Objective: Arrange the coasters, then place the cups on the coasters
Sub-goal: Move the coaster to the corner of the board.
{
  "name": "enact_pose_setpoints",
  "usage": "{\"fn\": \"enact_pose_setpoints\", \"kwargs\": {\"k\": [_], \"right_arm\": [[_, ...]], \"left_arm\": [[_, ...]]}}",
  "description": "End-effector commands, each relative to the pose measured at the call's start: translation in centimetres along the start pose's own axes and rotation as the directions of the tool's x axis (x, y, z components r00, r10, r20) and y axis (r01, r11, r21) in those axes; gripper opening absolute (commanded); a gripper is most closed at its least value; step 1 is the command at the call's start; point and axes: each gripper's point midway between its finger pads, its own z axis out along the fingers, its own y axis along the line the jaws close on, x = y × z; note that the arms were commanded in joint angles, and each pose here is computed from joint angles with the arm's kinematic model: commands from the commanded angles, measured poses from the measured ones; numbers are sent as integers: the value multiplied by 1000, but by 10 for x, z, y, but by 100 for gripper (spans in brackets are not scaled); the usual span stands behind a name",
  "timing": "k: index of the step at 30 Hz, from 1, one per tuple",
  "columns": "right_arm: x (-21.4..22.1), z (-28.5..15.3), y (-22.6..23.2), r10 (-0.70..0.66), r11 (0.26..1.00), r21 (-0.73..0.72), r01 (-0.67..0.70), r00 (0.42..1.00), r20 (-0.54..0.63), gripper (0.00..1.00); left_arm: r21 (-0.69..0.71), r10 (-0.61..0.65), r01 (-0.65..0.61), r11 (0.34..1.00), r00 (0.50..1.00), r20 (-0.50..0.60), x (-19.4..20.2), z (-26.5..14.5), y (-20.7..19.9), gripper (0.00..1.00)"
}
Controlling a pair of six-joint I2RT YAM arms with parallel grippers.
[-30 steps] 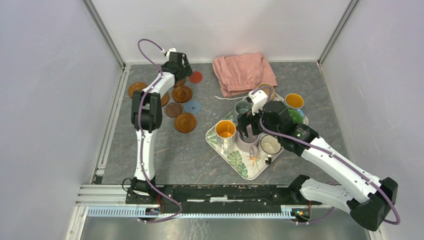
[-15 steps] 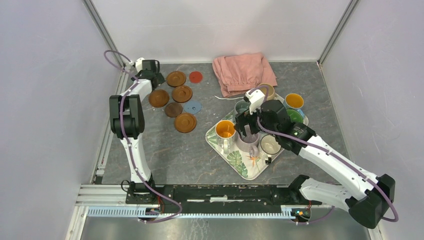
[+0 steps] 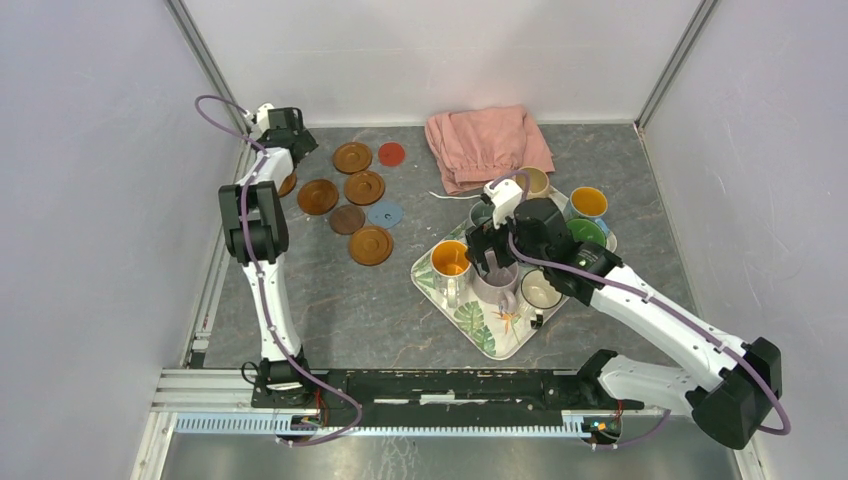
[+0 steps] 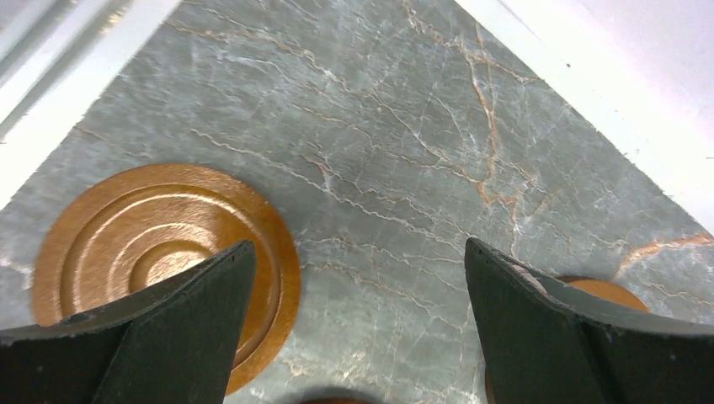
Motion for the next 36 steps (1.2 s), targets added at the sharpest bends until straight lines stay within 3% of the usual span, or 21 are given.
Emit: {"fn": "enact_pose_setpoints", "kwargs": {"k": [1,10,19,36], "right_arm": [[-12,6,-4,-12,1000,22,11,999,32,98],[-12,12,-5,-13,1000,27,12,1000,14,98],[-15,11,-3,-11,1000,16,10,1000,28,98],[-11,8,-7,-17,999,35,16,1000,19,98]], "left_arm": [[52,-40,42,998,998,-44,7,14,-16,100],[71,-40,39,997,999,7,-10,6,-19,100],[-35,-83,88,996,990,113,-36,-28,10,100],[15,-128,129,992,991,-34,12,1,-4,100]]}}
